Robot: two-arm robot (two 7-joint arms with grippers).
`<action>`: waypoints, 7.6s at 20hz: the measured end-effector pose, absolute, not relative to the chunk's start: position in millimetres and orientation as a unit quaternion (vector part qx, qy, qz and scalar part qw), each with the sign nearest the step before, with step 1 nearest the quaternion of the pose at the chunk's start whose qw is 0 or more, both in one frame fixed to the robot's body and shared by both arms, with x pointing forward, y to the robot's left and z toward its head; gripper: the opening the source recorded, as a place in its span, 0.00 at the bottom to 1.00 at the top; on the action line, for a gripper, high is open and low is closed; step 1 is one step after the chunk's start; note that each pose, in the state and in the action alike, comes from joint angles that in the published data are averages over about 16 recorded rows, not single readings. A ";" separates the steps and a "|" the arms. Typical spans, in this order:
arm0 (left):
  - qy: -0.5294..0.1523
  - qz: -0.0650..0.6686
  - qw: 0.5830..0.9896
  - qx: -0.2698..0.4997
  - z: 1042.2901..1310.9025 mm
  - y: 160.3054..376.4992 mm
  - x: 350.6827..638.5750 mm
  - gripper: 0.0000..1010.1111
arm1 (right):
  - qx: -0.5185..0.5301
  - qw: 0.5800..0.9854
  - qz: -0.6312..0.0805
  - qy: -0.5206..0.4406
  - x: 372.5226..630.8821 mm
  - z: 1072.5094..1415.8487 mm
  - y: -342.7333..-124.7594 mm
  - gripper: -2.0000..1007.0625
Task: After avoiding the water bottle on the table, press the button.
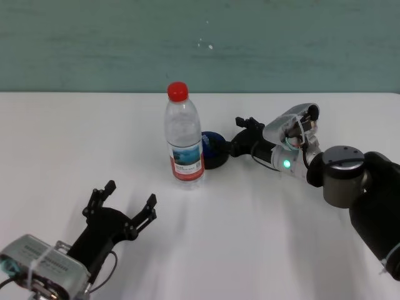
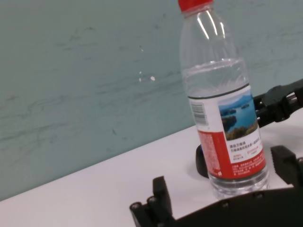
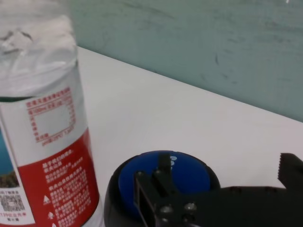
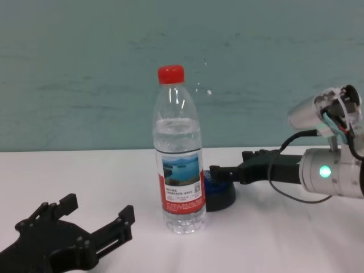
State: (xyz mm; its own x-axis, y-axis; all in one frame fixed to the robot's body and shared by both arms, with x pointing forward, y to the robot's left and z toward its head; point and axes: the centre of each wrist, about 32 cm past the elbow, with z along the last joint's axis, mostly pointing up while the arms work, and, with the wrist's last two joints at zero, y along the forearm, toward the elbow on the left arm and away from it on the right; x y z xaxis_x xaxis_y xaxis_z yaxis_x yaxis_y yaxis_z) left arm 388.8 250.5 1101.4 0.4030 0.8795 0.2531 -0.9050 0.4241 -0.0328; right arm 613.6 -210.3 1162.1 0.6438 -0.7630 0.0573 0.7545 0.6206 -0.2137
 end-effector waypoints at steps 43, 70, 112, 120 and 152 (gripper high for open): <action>-0.116 0.534 0.836 0.055 1101.4 250.5 388.8 0.99 | -0.062 0.900 -0.429 -0.044 563.8 1218.8 -230.2 1.00; -0.116 0.534 0.836 0.055 1101.4 250.5 388.8 0.99 | -0.015 0.882 -0.469 -0.038 448.8 1206.1 -268.7 1.00; -0.116 0.534 0.836 0.055 1101.4 250.5 388.8 0.99 | -0.007 0.891 -0.452 0.035 429.3 1145.0 -253.4 1.00; -0.116 0.534 0.836 0.055 1101.4 250.5 388.8 0.99 | 0.009 0.894 -0.446 0.032 429.3 1143.6 -254.8 1.00; -0.116 0.534 0.836 0.055 1101.4 250.5 388.8 0.99 | 0.031 0.896 -0.442 0.018 428.0 1143.0 -257.1 1.00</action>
